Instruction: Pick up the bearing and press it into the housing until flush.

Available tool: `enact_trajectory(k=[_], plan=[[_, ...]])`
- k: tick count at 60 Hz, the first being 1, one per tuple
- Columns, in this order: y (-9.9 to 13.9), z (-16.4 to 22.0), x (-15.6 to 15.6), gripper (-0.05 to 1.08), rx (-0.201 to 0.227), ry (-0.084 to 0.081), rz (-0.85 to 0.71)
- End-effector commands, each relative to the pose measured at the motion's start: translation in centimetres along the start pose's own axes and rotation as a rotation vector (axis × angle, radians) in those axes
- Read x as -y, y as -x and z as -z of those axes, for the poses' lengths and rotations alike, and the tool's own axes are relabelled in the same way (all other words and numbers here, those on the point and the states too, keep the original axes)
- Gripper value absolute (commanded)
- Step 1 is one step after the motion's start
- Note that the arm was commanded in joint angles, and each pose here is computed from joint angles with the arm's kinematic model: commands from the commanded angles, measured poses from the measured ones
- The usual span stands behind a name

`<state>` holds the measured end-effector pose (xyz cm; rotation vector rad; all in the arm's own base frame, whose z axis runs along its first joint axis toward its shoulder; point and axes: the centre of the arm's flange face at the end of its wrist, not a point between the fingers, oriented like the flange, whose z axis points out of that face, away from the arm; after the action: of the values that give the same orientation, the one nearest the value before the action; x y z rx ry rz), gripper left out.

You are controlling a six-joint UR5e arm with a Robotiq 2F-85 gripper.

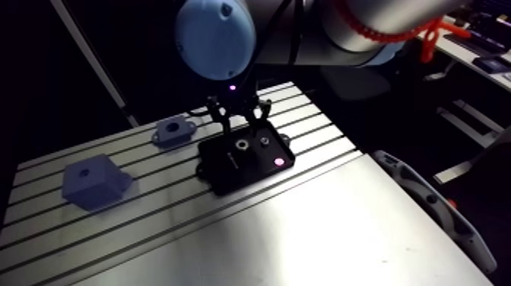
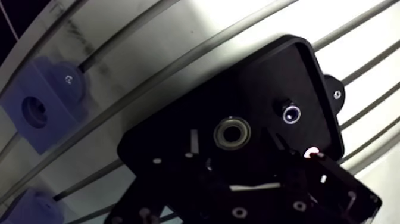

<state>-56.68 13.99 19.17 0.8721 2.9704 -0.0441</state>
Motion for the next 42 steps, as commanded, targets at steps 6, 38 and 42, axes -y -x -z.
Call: enact_trajectory(k=[6, 38, 42], plan=[[0.0, -0.4, 0.0, 0.39, 0.003, 0.0, -0.001], [0.3, -1.7, -0.2, 0.4, 0.029, 0.004, -0.001], [0.3, -1.8, -0.2, 0.4, 0.03, 0.006, -0.001]])
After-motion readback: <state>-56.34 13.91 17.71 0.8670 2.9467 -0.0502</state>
